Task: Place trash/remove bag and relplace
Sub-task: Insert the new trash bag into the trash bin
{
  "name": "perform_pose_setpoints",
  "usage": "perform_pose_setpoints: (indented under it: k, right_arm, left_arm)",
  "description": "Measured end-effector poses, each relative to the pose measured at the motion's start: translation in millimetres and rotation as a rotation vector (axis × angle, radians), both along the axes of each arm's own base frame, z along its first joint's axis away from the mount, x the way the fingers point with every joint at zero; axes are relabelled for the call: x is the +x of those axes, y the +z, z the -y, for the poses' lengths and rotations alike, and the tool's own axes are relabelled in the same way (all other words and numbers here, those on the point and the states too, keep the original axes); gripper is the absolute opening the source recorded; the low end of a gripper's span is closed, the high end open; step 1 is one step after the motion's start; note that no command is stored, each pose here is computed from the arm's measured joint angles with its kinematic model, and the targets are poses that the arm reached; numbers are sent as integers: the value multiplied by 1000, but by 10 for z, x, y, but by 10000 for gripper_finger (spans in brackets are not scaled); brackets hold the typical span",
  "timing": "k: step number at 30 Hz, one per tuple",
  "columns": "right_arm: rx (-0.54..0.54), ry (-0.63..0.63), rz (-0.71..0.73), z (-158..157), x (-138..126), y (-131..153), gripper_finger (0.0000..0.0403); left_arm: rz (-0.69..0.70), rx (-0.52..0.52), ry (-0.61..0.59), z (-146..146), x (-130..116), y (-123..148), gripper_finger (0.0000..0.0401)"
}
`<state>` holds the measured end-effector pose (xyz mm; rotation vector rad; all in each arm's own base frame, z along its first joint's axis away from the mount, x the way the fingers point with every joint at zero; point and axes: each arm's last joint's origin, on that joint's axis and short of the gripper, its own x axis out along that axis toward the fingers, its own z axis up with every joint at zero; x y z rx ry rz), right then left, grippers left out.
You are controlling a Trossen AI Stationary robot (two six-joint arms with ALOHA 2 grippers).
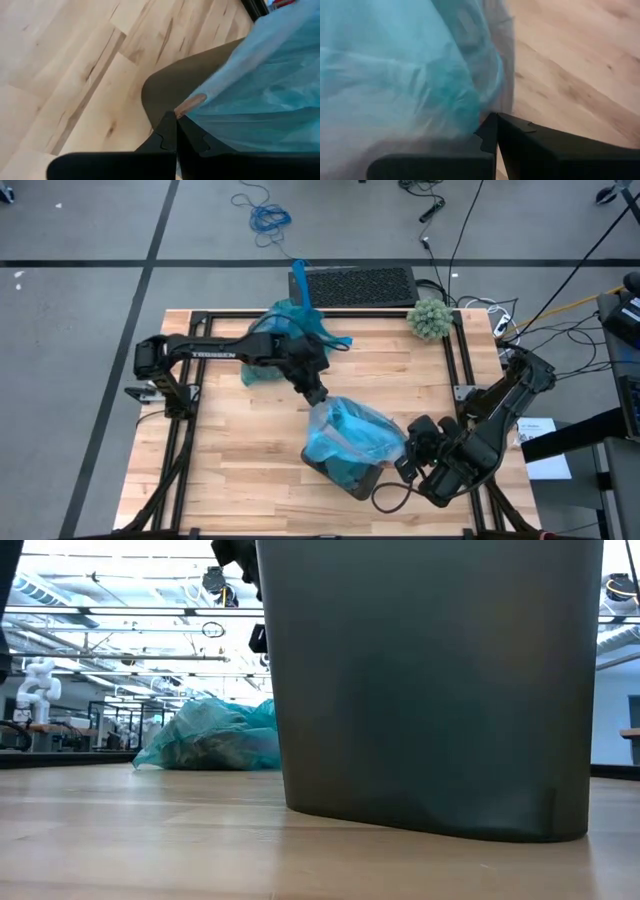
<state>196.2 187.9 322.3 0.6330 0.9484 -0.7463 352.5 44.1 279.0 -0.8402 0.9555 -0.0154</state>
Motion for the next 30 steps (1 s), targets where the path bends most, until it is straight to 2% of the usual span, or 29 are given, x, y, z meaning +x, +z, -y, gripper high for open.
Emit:
perform_pose_setpoints:
  k: [7, 16, 20, 24, 30]
  right_arm:
    - [-12, 87, -60, -101, -78, -319, 0]
    - [-61, 133, -58, -86, -70, -626, 0]
    - [-51, 124, -59, -56, -43, -767, 0]
    - [-15, 163, -18, -105, 3, -784, 0]
    - [21, 180, 29, -160, 54, -626, 4]
  left_arm:
    - [1, -1, -1, -1, 12, -14, 0]
    - [4, 7, -23, 59, 21, -14, 0]
    - [3, 23, -21, 84, 25, -16, 0]
    - [7, 38, -35, 105, 27, -17, 0]
    - [11, 67, -75, 186, 29, -22, 17]
